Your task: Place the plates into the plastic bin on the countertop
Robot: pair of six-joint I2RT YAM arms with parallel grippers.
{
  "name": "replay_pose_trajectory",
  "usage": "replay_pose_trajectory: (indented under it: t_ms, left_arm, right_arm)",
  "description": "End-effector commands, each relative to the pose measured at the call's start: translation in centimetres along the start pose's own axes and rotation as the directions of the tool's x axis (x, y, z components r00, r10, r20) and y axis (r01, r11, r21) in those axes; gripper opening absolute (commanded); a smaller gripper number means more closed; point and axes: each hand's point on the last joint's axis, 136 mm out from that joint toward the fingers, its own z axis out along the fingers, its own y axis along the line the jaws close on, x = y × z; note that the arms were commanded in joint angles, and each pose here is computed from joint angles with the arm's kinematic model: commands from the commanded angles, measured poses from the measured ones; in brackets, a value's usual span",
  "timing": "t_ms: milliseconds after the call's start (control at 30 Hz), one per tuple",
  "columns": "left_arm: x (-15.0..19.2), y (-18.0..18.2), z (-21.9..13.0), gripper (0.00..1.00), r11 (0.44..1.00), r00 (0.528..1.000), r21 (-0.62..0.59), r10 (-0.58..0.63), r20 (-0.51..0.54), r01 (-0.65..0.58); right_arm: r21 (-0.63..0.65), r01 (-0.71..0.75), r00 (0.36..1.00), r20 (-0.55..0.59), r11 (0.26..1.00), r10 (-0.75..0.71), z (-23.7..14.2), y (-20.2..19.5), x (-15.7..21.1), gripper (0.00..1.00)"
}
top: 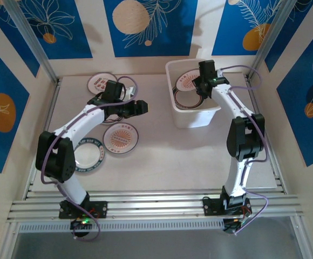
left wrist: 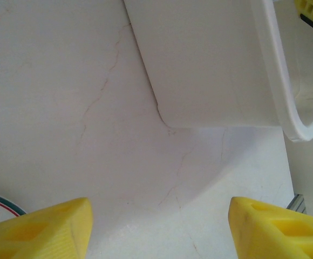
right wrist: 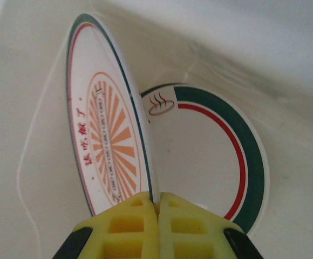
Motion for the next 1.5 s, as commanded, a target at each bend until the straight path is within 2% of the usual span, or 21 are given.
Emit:
replay_pose_trajectory:
  t_ms: [0, 300, 367, 467, 600, 700, 967, 1100, 1233, 1400, 1467]
  left_arm:
    - [-0.4, 0.0, -0.8, 0.68, 1.0, 1.0, 0.001, 0.007, -0.002, -0.007]
    - [0.0, 0.5, -2.1, 0.68, 1.0, 1.0, -0.001, 0.001, 0.02, -0.001]
    - [0.1, 0.6, -2.4, 0.68, 1.0, 1.0, -0.001, 0.004, 0.026, -0.004]
    - [0.3, 0.7, -3.0, 0.68, 1.0, 0.999, -0.001, 0.004, 0.035, -0.004]
    - [0.8, 1.0, -3.4, 0.68, 1.0, 0.999, -0.003, 0.0, 0.042, 0.0]
    - [1.0, 1.0, -3.7, 0.68, 1.0, 0.999, 0.0, -0.004, 0.046, 0.004]
    - [2.0, 0.7, -4.9, 0.68, 1.0, 0.998, 0.006, 0.008, 0.07, -0.008]
    - [2.7, 0.8, -5.5, 0.68, 1.0, 0.997, -0.002, 0.021, 0.078, -0.02]
    - [3.3, 0.9, -5.8, 0.68, 1.0, 0.997, -0.003, 0.021, 0.073, -0.021]
    - [3.8, 1.0, -6.0, 0.68, 1.0, 0.997, -0.006, 0.021, 0.073, -0.021]
    - [3.8, 1.0, -6.0, 0.68, 1.0, 0.997, -0.004, 0.023, 0.072, -0.022]
  right_arm:
    - [0.036, -0.058, 0.998, 0.042, 0.998, 0.057, 0.2, 0.4, -0.5, 0.0]
    - [0.149, -0.071, 0.996, 0.064, 0.986, 0.062, 2.0, -0.9, 1.2, 0.0]
    - [0.159, -0.074, 0.996, 0.064, 0.984, 0.065, 2.4, -1.2, 1.7, 0.02]
    - [0.173, -0.086, 0.996, 0.049, 0.981, 0.078, 2.8, -1.6, 2.2, 0.09]
    - [0.189, -0.08, 0.996, 0.056, 0.979, 0.071, 2.0, -1.8, 2.5, 0.27]
    - [0.206, -0.084, 0.995, 0.07, 0.975, 0.071, 1.3, -2.2, 2.6, 0.36]
    - [0.192, -0.045, 0.996, 0.083, 0.98, 0.029, -0.8, -2.2, 2.4, 0.44]
    - [0.127, 0.048, 0.992, 0.11, 0.991, -0.062, -3.2, -0.5, 1.6, 0.51]
    - [0.025, 0.223, 0.969, 0.103, 0.975, -0.224, -5.8, 2.0, 1.5, 0.53]
    - [-0.103, 0.458, 0.889, 0.032, 0.883, -0.458, -7.5, 4.0, 3.0, 0.54]
    - [-0.117, 0.515, 0.854, -0.02, 0.849, -0.52, -7.5, 3.8, 3.6, 0.53]
